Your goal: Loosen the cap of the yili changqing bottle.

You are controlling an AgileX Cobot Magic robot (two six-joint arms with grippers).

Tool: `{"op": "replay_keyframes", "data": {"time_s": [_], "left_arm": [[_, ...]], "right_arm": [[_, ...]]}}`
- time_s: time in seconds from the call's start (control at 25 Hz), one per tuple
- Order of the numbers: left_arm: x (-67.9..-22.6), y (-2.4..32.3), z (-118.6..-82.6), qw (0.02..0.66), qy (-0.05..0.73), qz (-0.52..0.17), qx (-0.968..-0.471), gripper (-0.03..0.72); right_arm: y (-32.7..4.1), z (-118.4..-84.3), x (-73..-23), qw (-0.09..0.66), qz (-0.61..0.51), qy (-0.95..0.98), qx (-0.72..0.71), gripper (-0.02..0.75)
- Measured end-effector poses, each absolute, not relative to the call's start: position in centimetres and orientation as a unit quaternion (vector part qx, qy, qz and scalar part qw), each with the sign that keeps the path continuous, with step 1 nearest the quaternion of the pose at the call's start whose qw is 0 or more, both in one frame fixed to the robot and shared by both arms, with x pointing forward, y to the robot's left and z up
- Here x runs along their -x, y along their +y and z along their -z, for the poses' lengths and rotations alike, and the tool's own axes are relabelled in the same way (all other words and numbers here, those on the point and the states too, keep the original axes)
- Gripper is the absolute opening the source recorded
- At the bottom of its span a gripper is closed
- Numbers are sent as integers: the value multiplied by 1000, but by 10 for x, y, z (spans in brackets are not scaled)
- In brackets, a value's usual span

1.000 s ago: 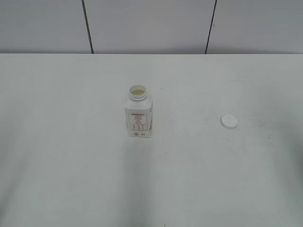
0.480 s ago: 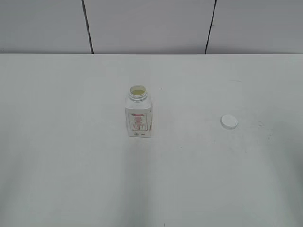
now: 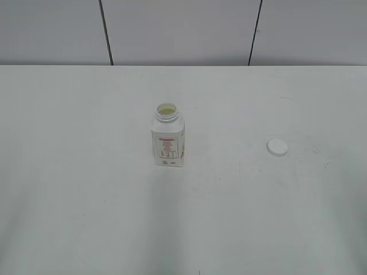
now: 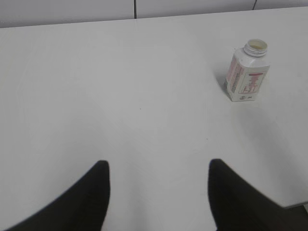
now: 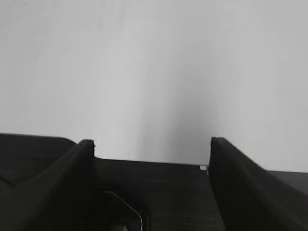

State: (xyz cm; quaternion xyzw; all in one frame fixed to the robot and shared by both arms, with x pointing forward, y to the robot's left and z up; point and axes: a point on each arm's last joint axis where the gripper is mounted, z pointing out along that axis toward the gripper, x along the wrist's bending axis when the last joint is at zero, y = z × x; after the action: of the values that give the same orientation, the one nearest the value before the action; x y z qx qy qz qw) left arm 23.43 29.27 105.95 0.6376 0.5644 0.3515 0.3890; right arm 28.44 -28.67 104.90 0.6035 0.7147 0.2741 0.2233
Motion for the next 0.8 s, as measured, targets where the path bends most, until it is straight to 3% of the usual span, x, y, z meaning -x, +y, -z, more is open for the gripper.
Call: {"op": "replay_keyframes", "data": {"time_s": [0.2, 0.52, 0.8], "left_arm": [[-234, 293, -1059, 389, 565, -351, -638, 526], [-230, 293, -1059, 396, 560, -359, -633, 537], [-229, 293, -1059, 398, 558, -361, -632, 537]], "right_arm": [[-286, -1052, -265, 273, -312, 696, -586, 575], [-284, -1054, -232, 352, -370, 663, -548, 575], [-284, -1054, -229, 359, -374, 659, -546, 575]]}}
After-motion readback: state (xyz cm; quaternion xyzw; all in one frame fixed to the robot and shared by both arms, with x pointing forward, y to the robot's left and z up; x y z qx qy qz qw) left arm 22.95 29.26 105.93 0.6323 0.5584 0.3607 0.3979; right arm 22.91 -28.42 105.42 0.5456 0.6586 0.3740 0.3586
